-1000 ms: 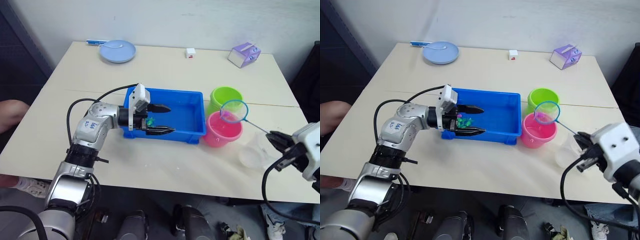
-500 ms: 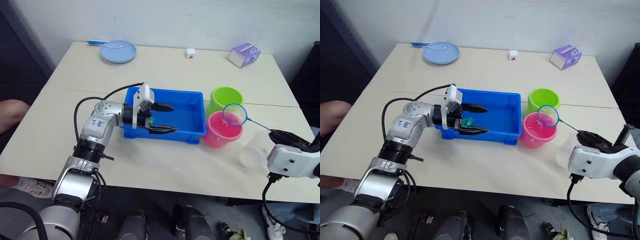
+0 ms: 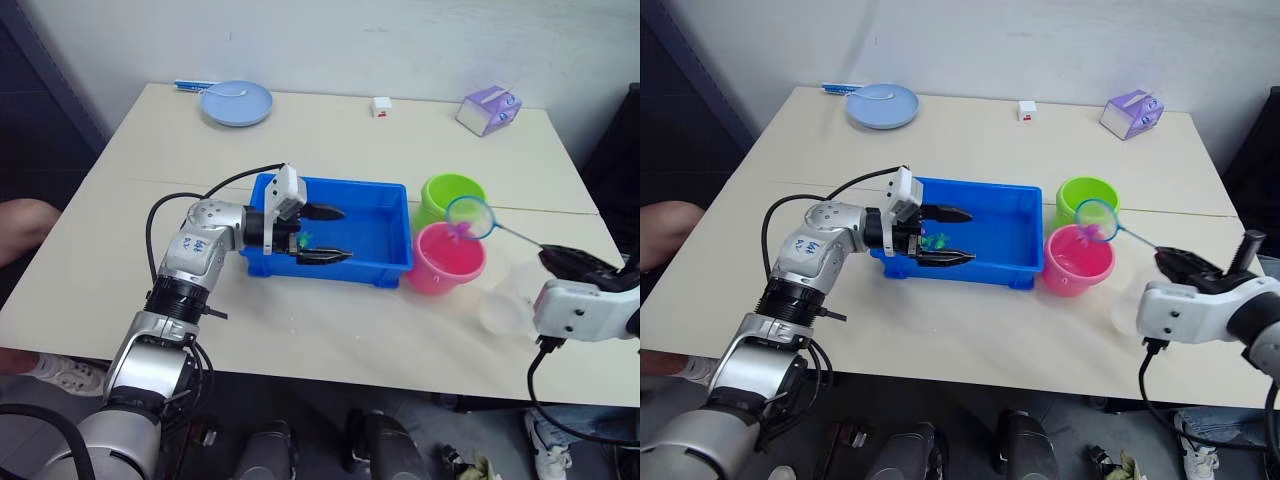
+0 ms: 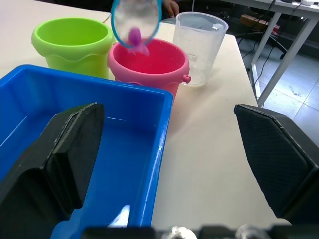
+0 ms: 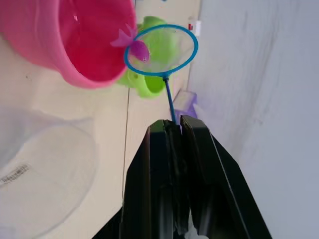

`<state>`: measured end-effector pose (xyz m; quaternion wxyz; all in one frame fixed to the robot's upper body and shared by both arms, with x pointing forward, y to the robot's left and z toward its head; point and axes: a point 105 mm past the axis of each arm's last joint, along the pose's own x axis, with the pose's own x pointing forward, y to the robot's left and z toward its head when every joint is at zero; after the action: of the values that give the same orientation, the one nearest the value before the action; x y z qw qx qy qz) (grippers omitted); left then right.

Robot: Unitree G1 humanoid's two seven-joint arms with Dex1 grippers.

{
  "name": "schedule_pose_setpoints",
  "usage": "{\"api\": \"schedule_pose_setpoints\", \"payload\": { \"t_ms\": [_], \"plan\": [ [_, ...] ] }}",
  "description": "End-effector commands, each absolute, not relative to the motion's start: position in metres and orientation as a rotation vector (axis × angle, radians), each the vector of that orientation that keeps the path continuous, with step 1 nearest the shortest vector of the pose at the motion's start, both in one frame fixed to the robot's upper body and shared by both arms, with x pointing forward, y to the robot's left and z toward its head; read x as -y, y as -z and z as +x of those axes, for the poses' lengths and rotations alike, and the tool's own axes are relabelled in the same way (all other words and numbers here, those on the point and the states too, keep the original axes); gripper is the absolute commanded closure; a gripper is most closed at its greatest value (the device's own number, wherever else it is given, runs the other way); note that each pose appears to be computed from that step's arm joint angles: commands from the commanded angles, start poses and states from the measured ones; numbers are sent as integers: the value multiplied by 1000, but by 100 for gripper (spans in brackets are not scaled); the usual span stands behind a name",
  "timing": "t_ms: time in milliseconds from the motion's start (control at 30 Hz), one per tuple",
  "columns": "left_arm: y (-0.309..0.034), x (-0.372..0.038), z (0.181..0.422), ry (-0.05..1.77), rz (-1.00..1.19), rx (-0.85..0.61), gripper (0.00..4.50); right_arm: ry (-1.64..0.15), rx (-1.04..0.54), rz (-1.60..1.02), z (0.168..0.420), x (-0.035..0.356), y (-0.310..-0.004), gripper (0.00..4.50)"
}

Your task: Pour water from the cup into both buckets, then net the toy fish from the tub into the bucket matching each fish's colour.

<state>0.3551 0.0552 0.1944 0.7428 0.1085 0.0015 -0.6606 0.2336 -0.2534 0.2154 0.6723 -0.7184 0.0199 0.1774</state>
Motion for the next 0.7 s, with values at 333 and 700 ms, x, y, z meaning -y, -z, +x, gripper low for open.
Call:
{"api": "schedule_pose_setpoints", "payload": {
  "t_ms": [333,700],
  "plan": [
    [-211,-52,355,1448,263,68,0,-497,-20,-1724,226,247,-213,374],
    [-213,-47,357,1454,259,85,0,-480,37,-1961,233,260,-237,374]
  ]
}}
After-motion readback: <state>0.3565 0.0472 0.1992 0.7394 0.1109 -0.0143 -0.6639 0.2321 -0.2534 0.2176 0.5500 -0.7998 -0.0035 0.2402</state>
